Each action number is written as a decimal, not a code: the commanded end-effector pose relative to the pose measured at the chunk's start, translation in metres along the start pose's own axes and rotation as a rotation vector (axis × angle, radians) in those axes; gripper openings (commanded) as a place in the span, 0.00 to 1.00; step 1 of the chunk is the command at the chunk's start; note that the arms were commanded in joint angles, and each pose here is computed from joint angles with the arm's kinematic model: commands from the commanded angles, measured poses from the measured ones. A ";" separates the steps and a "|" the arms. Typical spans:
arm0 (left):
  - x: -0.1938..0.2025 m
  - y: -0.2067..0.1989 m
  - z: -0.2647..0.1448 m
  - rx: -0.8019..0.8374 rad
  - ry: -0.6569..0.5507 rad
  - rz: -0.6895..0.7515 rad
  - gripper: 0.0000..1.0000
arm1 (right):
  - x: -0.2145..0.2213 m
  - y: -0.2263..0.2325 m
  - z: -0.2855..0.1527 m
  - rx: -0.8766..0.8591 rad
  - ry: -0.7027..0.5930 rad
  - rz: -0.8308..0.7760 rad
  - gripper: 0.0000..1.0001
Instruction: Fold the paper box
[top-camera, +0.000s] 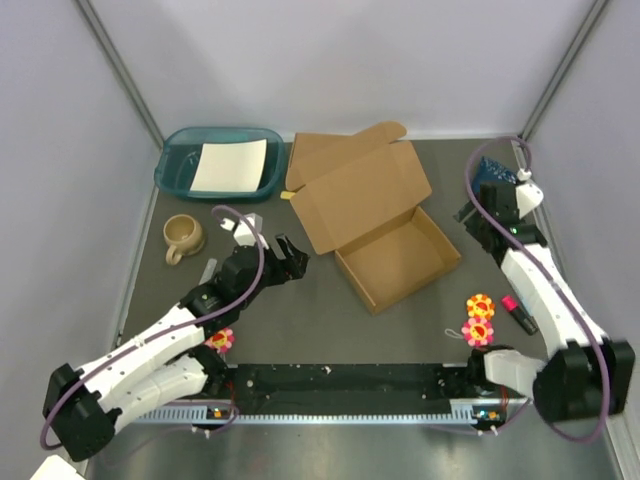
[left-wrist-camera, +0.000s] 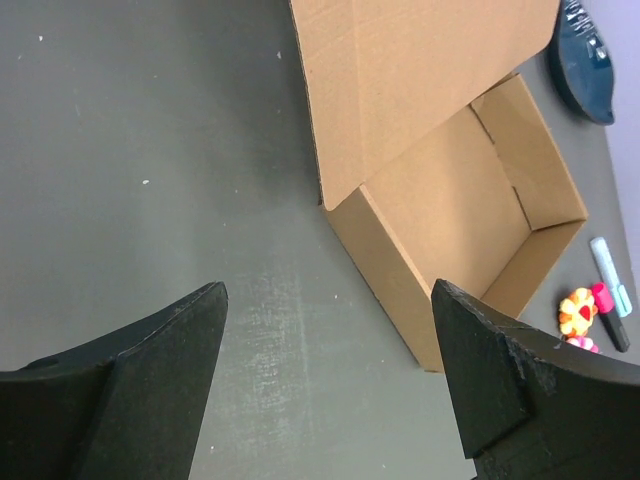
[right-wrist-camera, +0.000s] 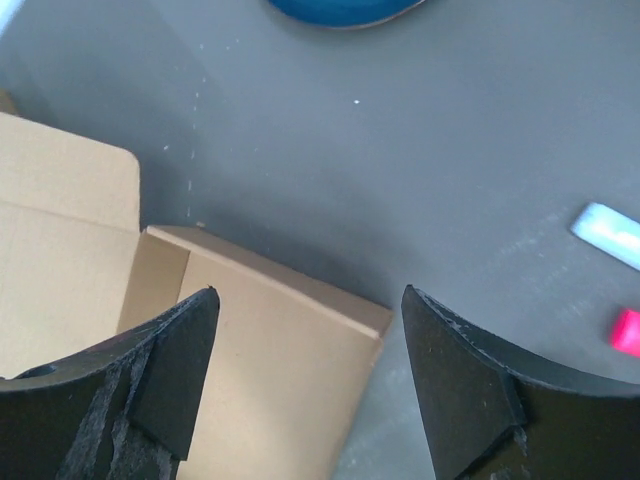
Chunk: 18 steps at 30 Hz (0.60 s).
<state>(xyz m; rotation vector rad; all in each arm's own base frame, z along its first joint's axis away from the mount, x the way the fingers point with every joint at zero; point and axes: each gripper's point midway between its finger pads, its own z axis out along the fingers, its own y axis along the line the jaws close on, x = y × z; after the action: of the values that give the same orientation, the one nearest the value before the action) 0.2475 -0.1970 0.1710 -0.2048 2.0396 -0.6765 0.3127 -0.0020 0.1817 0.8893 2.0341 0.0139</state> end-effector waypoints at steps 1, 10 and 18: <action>-0.013 -0.012 -0.014 0.085 -0.067 -0.055 0.88 | -0.009 0.046 0.037 -0.107 0.038 0.041 0.73; -0.017 0.004 -0.029 0.066 -0.124 -0.030 0.89 | 0.030 0.023 0.099 0.056 0.136 -0.064 0.66; -0.012 0.013 -0.030 0.070 -0.142 -0.026 0.90 | 0.080 0.016 0.098 -0.005 0.256 -0.014 0.56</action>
<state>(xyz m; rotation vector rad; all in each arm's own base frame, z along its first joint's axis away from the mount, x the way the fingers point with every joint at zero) 0.2284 -0.1717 0.1816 -0.2354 1.9101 -0.7307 0.3715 0.0130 0.0774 0.8891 2.2861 0.0227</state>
